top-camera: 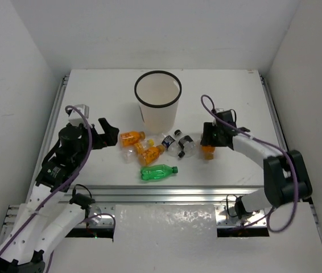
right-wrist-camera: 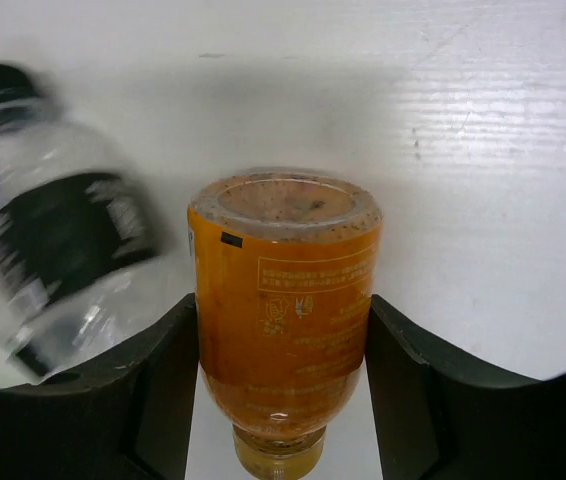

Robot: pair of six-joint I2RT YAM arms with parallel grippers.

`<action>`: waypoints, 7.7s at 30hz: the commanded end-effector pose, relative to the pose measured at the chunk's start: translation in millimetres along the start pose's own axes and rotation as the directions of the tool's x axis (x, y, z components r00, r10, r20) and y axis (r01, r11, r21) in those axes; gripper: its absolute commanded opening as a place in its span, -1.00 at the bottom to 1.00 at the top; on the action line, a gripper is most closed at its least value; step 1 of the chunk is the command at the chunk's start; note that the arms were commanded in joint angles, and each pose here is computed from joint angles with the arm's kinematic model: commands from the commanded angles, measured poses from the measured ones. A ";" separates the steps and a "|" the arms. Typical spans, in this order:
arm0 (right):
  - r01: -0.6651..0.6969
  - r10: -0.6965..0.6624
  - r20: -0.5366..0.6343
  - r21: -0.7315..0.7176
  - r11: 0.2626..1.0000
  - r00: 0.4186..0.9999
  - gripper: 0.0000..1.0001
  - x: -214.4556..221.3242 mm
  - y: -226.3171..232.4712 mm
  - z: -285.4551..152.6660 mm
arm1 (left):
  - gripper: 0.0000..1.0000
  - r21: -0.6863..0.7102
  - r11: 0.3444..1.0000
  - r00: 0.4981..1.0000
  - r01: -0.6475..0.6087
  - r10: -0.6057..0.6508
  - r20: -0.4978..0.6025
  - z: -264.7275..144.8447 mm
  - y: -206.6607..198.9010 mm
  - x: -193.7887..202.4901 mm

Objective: Put the plastic bottles in the bin

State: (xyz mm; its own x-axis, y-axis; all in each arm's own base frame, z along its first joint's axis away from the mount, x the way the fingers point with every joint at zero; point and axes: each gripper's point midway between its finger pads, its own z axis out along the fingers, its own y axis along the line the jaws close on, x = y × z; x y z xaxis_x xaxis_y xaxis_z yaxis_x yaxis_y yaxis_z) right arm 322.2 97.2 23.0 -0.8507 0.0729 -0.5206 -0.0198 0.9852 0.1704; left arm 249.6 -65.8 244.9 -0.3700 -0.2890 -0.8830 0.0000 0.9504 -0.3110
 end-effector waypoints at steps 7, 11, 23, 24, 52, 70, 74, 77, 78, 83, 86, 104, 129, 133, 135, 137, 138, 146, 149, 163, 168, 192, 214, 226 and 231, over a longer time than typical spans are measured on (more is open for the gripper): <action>0.583 -0.201 0.611 -0.528 0.618 0.766 -0.46 -2.9 148.4 -178.2 | 1.00 0.698 0.673 0.964 0.245 -0.092 -0.250 -24.0 -171.1 -3.2; 0.680 -0.211 0.682 -0.548 0.486 0.700 -0.58 14.3 166.9 -213.3 | 0.99 0.782 0.552 0.946 0.291 -0.041 -0.323 -52.7 -235.3 11.4; 0.737 -0.190 0.728 -0.576 0.354 0.659 -0.54 17.4 187.1 -256.8 | 0.84 0.745 0.600 0.920 0.290 0.039 -0.390 -43.1 -284.2 54.4; 0.737 -0.180 0.730 -0.578 0.351 0.659 -0.53 16.8 188.1 -259.9 | 0.75 0.734 0.614 0.912 0.290 0.054 -0.406 -39.4 -284.5 62.4; 0.222 -0.172 0.393 -0.085 0.971 0.903 0.98 -14.7 62.1 -153.9 | -0.97 -0.106 0.994 0.999 0.010 -0.007 0.033 163.7 -156.9 -162.8; 0.338 -0.320 0.109 -0.248 0.908 0.941 0.45 -34.6 96.7 -11.7 | 0.99 0.071 0.997 1.000 0.026 -0.025 -0.016 120.8 -176.2 -129.2; 0.302 -0.318 -0.019 -0.258 0.918 0.948 0.34 3.6 85.9 18.5 | 0.99 0.123 0.990 0.996 0.075 -0.081 0.043 60.6 -158.6 -123.6; 0.252 -0.261 -0.049 -0.146 0.957 0.964 0.08 10.2 57.5 30.8 | 0.99 0.145 0.987 0.997 0.070 -0.073 0.013 42.2 -141.4 -91.4; 0.233 -0.239 -0.047 -0.113 0.966 0.970 -0.06 9.3 50.7 31.0 | 0.99 0.156 0.985 0.997 0.072 -0.076 0.016 36.4 -139.4 -89.3; 0.136 -0.137 0.103 0.016 0.991 0.985 -0.55 1.5 29.0 -2.2 | 0.99 0.361 0.930 0.997 0.070 -0.055 -0.050 9.8 -163.9 -60.4; 0.210 -0.157 0.324 -0.134 0.969 0.933 -0.59 -7.4 60.8 -49.9 | 0.99 0.534 0.839 0.983 0.102 -0.005 -0.181 4.6 -201.0 -14.5; 0.640 0.025 0.680 -0.701 0.315 0.733 -0.42 25.3 181.2 -274.3 | -0.74 0.828 0.508 0.926 0.236 0.141 -0.351 -26.2 -312.1 52.6; 0.291 -0.178 0.328 -0.335 0.896 0.928 0.98 -8.9 107.2 -111.6 | -0.54 0.048 0.998 0.995 -0.026 0.031 -0.097 209.1 -176.4 -124.9; 0.324 -0.259 0.223 -0.338 0.884 0.940 0.83 -6.7 120.3 -78.7 | 0.74 0.066 0.998 0.996 -0.008 0.014 -0.091 208.1 -181.2 -129.7; 0.331 -0.287 0.176 -0.341 0.880 0.942 0.77 -2.9 126.0 -59.1 | 0.99 0.089 0.996 0.997 0.000 0.007 -0.077 198.7 -185.2 -138.2; 0.361 -0.324 0.160 -0.351 0.864 0.932 0.72 2.3 133.4 -47.5 | 0.99 0.109 0.994 0.999 0.009 -0.003 -0.051 180.8 -188.0 -151.9; 0.373 -0.347 0.138 -0.347 0.860 0.928 0.71 5.2 136.2 -36.6 | 0.99 0.114 0.993 0.999 0.009 -0.004 -0.037 171.2 -188.0 -158.6; 0.413 -0.418 0.073 -0.374 0.830 0.906 0.07 16.8 144.7 3.2 | 0.99 0.209 0.978 0.999 0.014 -0.021 0.033 75.2 -165.0 -148.9; 0.408 -0.406 0.070 -0.286 0.867 0.911 -0.15 16.3 127.3 10.5 | 0.99 0.238 0.971 0.998 0.023 -0.036 0.051 37.5 -146.4 -132.8; 0.324 -0.197 0.348 -0.359 0.875 0.917 -0.81 18.3 111.4 -105.1 | 0.99 0.587 0.802 0.980 0.109 0.011 -0.198 1.6 -213.0 8.7; 0.365 -0.191 0.431 -0.369 0.855 0.882 -0.93 6.4 111.3 -147.5 | 0.99 0.629 0.756 0.967 0.179 -0.019 -0.252 10.1 -238.8 29.0; 0.484 0.027 0.652 -0.590 0.646 0.758 0.15 -10.2 152.4 -257.1 | -1.00 0.790 0.529 0.939 0.310 -0.037 -0.343 1.0 -319.7 16.9; 0.408 -0.221 0.367 -0.576 0.709 0.903 0.98 60.8 144.5 -158.6 | 0.99 0.060 0.997 0.997 -0.044 0.041 0.060 185.4 -203.3 -162.4; 0.899 -0.808 0.405 -0.283 0.335 0.428 0.98 100.2 193.6 -101.1 | 0.99 0.134 0.990 0.982 0.047 -0.070 0.173 22.4 -132.5 -164.0; 0.960 -0.856 0.441 -0.193 0.203 0.269 0.96 87.0 222.8 -77.7 | 0.99 0.107 0.994 0.994 0.026 -0.037 0.106 1.2 -89.8 -98.6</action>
State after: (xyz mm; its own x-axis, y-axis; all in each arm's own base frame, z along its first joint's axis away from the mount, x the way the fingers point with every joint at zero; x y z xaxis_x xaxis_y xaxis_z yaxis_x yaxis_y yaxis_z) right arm 163.9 280.9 47.9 -0.1598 -0.7830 -0.6012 -0.9513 0.2847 -0.1179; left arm 291.4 -122.1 388.6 -0.2278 -0.3542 -0.9070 0.0912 0.9196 -0.3821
